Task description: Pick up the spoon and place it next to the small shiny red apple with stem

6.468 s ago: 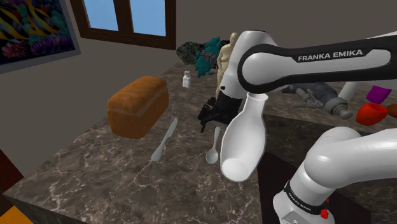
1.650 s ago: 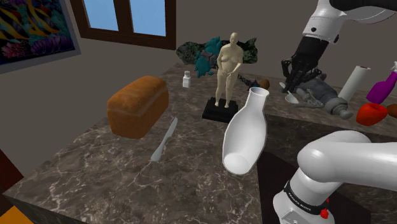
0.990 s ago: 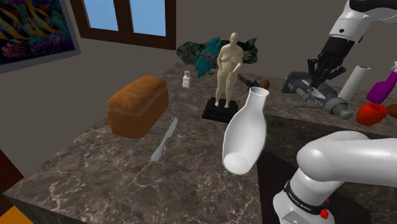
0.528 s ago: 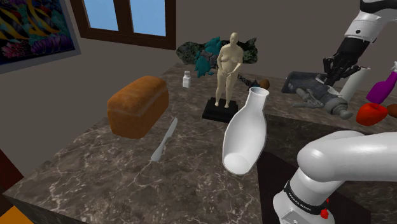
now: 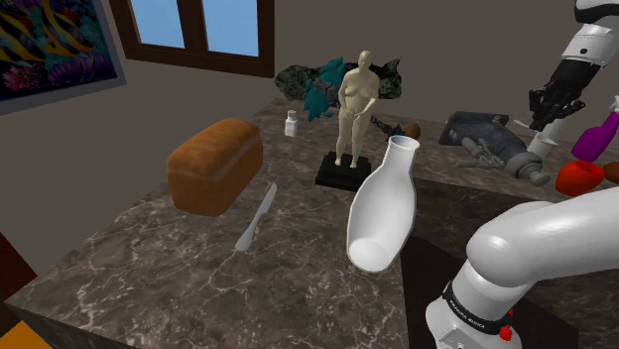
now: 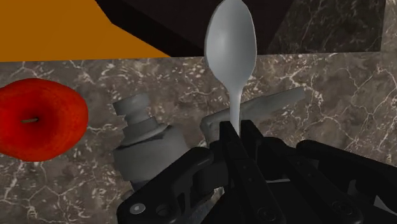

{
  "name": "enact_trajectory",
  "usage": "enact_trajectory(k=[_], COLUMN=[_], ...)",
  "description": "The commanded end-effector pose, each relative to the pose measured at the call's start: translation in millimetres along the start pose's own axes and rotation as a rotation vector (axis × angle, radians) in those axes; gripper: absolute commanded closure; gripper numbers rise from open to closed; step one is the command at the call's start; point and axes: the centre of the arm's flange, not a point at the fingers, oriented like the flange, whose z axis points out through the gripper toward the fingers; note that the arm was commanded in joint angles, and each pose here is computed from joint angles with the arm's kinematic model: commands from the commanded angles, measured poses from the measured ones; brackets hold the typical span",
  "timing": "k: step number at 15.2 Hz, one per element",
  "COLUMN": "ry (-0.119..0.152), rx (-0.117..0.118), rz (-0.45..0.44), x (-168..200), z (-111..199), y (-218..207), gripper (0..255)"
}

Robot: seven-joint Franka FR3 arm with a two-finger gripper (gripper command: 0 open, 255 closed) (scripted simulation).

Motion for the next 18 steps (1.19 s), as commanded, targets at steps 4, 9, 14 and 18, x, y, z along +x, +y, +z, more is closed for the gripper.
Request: enact_trajectory(k=[4,9,14,18], ry=[0.001,0.001,0.001,0.001], rx=[-0.002,-0.002,-0.002,-0.002], rz=[0.000,0.000,0.000,0.000], x=[37.2,73.2,109.2,128.0], z=[-12.3,-25.9,-39.6,-35.8], y=[54.4,108.0,161.6,189.1], gripper=[255,255,255,255])
